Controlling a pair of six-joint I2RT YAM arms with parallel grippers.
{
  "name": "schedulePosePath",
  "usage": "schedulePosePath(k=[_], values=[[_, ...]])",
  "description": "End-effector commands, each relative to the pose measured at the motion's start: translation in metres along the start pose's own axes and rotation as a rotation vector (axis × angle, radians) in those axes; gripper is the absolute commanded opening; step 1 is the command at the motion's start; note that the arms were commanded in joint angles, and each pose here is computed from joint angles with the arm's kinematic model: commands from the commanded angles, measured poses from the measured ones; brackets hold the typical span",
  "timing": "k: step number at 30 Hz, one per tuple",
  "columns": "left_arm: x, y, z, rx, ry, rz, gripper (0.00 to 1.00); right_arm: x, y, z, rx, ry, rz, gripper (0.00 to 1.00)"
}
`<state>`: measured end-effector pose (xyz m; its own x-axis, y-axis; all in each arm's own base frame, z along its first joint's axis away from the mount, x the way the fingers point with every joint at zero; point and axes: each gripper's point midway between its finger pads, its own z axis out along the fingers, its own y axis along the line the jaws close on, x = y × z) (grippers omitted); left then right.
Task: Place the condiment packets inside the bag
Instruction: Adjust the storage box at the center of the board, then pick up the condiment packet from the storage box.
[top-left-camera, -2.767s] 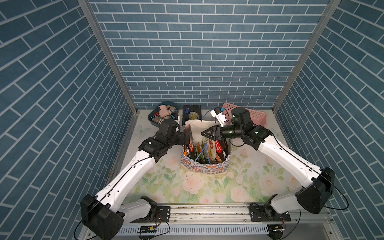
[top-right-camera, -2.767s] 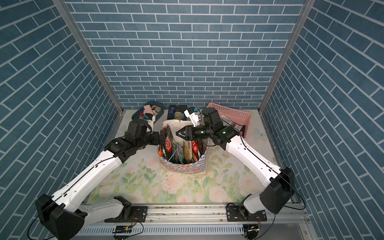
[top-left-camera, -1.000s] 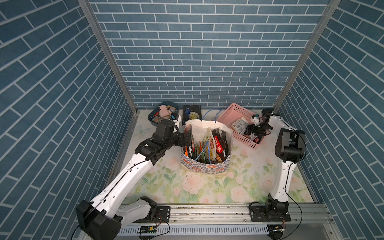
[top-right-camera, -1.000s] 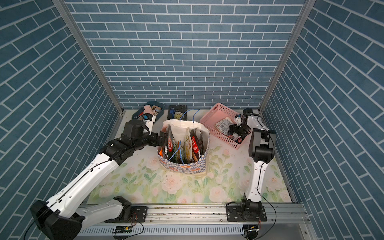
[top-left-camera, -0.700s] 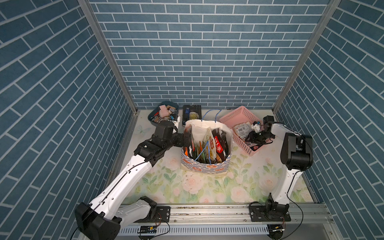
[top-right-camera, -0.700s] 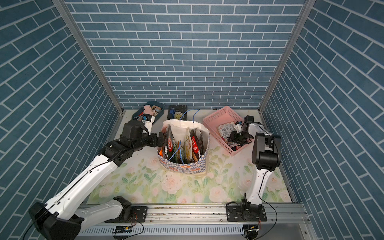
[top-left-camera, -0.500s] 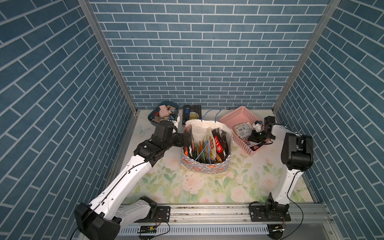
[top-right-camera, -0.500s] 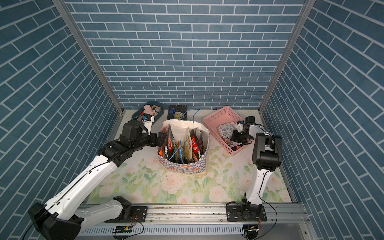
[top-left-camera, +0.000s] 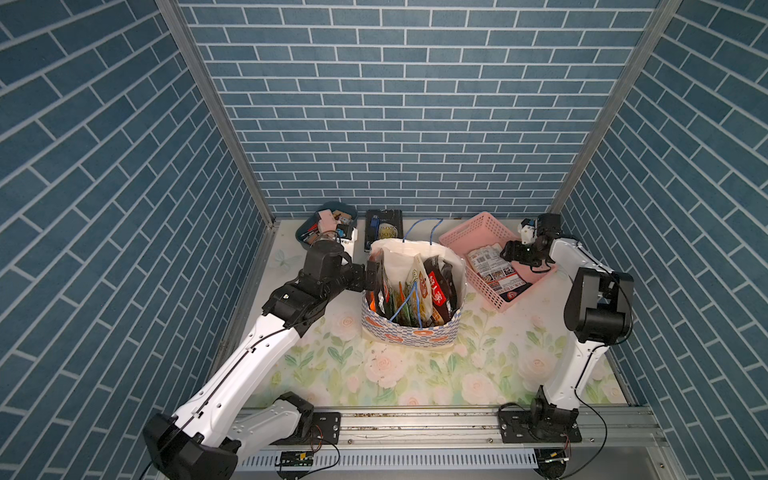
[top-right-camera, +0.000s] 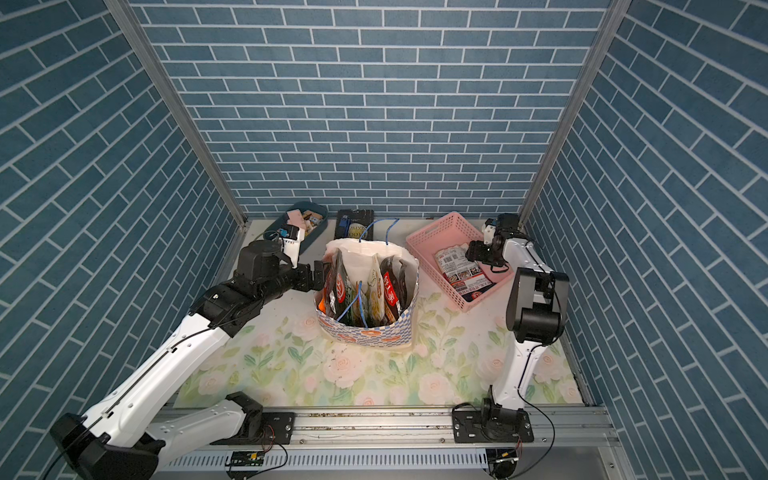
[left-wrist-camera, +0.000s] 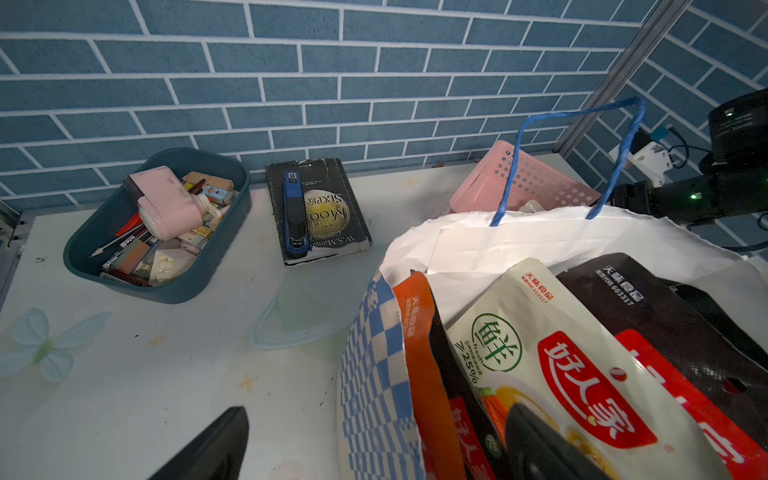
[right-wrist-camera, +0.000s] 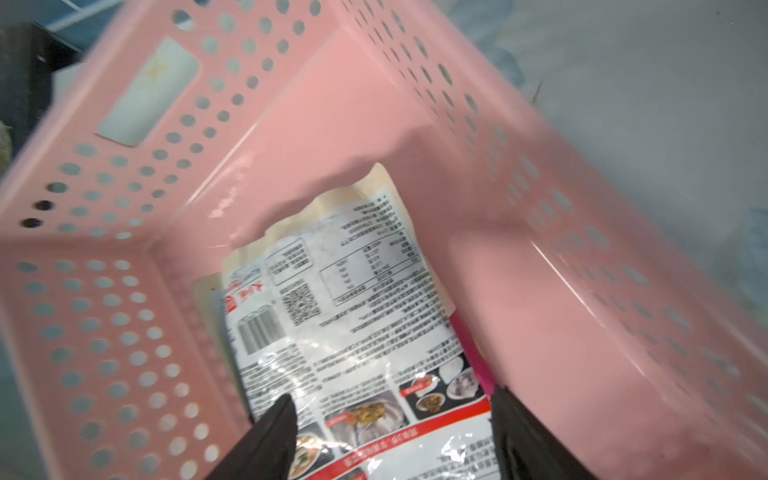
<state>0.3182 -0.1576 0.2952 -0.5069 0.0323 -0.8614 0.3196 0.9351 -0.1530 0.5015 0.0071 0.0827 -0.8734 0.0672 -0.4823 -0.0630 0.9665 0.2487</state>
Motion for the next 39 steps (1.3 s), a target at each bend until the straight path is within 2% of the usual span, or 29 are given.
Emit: schedulePosePath(k=[1, 6, 12, 16, 21, 30, 34, 39], values=[[-0.015, -0.002, -0.01, 0.011, -0.048, 0.015, 1.0, 0.026, -0.014, 0.022, 0.029, 0.126, -0.065, 0.82], [-0.018, -0.003, -0.017, 0.023, -0.066, 0.019, 1.0, 0.032, -0.009, 0.037, -0.057, 0.161, -0.106, 0.99], [-0.02, -0.004, -0.02, 0.027, -0.077, 0.019, 1.0, 0.042, -0.019, 0.059, -0.104, 0.187, -0.063, 0.99], [-0.021, -0.003, -0.019, 0.024, -0.076, 0.017, 1.0, 0.058, 0.004, 0.067, -0.261, 0.23, -0.034, 0.95], [-0.022, -0.004, -0.019, 0.026, -0.078, 0.017, 1.0, 0.07, 0.04, 0.055, -0.493, 0.23, -0.009, 0.91], [-0.021, -0.003, -0.021, 0.025, -0.082, 0.016, 1.0, 0.043, 0.057, 0.007, -0.781, 0.087, 0.085, 0.73], [-0.02, -0.003, -0.018, 0.026, -0.085, 0.011, 1.0, 0.039, 0.062, -0.006, -0.827, 0.065, 0.102, 0.68], [-0.019, -0.005, -0.016, 0.034, -0.084, 0.008, 1.0, 0.055, 0.06, 0.003, -0.809, 0.096, 0.144, 0.59]])
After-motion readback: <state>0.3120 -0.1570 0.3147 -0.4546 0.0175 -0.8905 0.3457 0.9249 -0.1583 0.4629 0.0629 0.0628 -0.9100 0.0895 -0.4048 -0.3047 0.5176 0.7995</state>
